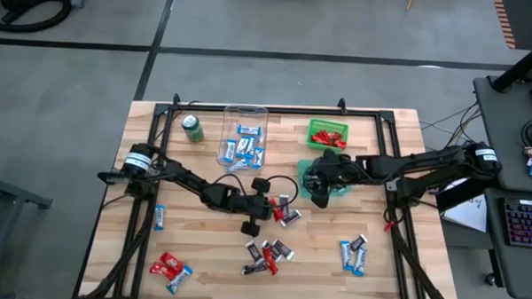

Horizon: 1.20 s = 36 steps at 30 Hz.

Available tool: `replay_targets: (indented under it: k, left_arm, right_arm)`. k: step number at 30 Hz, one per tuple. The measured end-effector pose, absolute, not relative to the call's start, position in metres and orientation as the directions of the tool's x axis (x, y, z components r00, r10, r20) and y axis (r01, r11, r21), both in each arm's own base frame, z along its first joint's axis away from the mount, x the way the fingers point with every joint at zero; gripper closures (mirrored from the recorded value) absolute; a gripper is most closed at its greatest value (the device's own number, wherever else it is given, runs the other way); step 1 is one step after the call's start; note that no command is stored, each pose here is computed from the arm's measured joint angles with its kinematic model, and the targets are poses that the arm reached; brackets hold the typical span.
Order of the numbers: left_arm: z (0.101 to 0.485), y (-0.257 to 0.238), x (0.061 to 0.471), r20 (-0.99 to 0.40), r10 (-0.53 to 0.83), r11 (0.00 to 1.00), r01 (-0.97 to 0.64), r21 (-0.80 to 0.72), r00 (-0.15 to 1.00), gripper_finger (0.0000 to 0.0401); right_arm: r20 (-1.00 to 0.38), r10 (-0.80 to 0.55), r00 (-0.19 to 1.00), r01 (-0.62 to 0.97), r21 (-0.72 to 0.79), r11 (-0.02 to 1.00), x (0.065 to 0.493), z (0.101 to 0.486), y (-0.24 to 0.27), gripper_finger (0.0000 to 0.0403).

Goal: Sort candy
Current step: Put the red candy into the green bin

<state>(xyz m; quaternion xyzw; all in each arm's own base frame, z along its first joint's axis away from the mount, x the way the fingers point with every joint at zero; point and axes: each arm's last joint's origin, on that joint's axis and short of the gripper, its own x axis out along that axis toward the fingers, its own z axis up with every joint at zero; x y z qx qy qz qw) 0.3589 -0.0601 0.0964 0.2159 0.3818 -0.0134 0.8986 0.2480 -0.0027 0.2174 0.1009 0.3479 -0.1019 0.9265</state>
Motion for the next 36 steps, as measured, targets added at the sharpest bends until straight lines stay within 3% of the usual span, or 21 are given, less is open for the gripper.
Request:
replay_targets:
  k: [4, 8, 17, 23, 30, 36]
  left_arm:
    - [0.104, -0.061, 0.358, -0.687, 0.105, 0.934, 0.165, 0.316, 0.719, 0.0391]
    - [0.118, -0.065, 0.356, -0.672, -0.020, 0.966, 0.187, 0.177, 0.740, 0.0397]
    - [0.162, -0.075, 0.363, -0.423, -0.208, 0.978, 0.189, -0.086, 0.882, 0.0400]
    - [0.174, -0.083, 0.368, -0.265, -0.255, 0.951, 0.191, -0.244, 0.930, 0.0401]
    - [0.189, -0.096, 0.370, -0.056, -0.317, 0.903, 0.283, -0.323, 0.947, 0.0401]
    - [0.189, -0.100, 0.373, -0.024, -0.279, 0.911, 0.257, -0.323, 0.960, 0.0401]
  right_arm:
    - [-0.660, -0.065, 0.748, 0.192, 0.122, 0.974, 0.248, 0.217, 0.009, 0.0207]
    - [-0.624, -0.002, 0.782, 0.085, 0.103, 0.991, 0.249, 0.216, 0.027, 0.0207]
    - [-0.456, 0.167, 0.874, -0.208, -0.041, 0.977, 0.245, 0.218, 0.072, 0.0208]
    - [-0.380, 0.239, 0.893, -0.301, -0.111, 0.947, 0.242, 0.224, 0.090, 0.0209]
    - [-0.306, 0.331, 0.893, -0.381, -0.120, 0.917, 0.243, 0.231, 0.097, 0.0209]
    - [-0.235, 0.383, 0.893, -0.418, -0.124, 0.900, 0.245, 0.237, 0.099, 0.0209]
